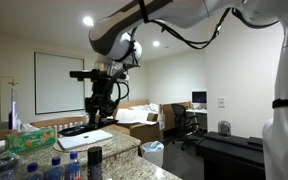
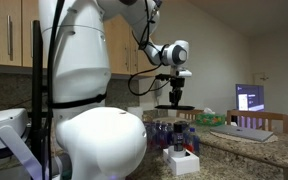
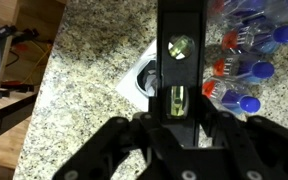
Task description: Put the black bottle on the white box, place the tape over the bottle, put the black object on top of the black bottle
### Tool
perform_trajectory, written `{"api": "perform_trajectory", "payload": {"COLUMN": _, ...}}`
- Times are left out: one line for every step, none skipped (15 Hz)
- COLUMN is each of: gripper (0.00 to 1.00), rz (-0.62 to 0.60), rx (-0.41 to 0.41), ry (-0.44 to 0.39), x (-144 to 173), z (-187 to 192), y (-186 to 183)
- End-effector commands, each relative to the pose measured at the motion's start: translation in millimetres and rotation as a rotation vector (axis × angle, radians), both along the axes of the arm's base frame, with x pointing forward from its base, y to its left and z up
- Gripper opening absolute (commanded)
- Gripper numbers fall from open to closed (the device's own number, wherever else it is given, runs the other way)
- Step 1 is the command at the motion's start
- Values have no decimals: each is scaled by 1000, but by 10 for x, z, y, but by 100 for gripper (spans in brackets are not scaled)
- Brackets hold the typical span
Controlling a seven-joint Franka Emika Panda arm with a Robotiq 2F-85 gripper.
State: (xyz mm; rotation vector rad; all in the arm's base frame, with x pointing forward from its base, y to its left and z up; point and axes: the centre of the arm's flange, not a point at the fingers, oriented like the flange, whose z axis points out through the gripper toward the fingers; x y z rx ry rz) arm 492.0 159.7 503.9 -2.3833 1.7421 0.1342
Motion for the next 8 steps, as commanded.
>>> {"api": "perform_trajectory", "payload": {"gripper": 18, "rz": -15, "rx": 28, "ry": 60, "x": 115, "z": -36, "y": -48}}
{"api": "perform_trajectory", "payload": {"gripper": 18, "rz": -14, "rx": 27, "ry": 71, "x": 131, "z": -61, "y": -45}}
{"api": "perform_trajectory", "payload": {"gripper": 18, "rz": -13, "rx": 24, "ry": 79, "x": 148, "z": -95, "y": -39}}
{"api": "perform_trajectory", "payload": {"gripper": 18, "rz": -13, "rx": 20, "ry": 87, "x": 158, "z": -115, "y": -32}}
{"api": "perform_trajectory", "payload": {"gripper": 18, "rz": -13, "rx": 16, "ry": 96, "x": 168, "z": -140, "y": -27}}
{"api": "perform_trajectory", "payload": {"gripper": 18, "rz": -14, "rx": 13, "ry": 104, "x": 175, "z": -150, "y": -21}}
{"api": "perform_trajectory", "payload": {"gripper": 18, "rz": -14, "rx": 10, "ry": 114, "x": 188, "z": -182, "y": -21}}
{"api": "perform_trajectory", "payload": {"gripper": 18, "rz": -14, "rx": 9, "ry": 123, "x": 195, "z": -207, "y": -18}}
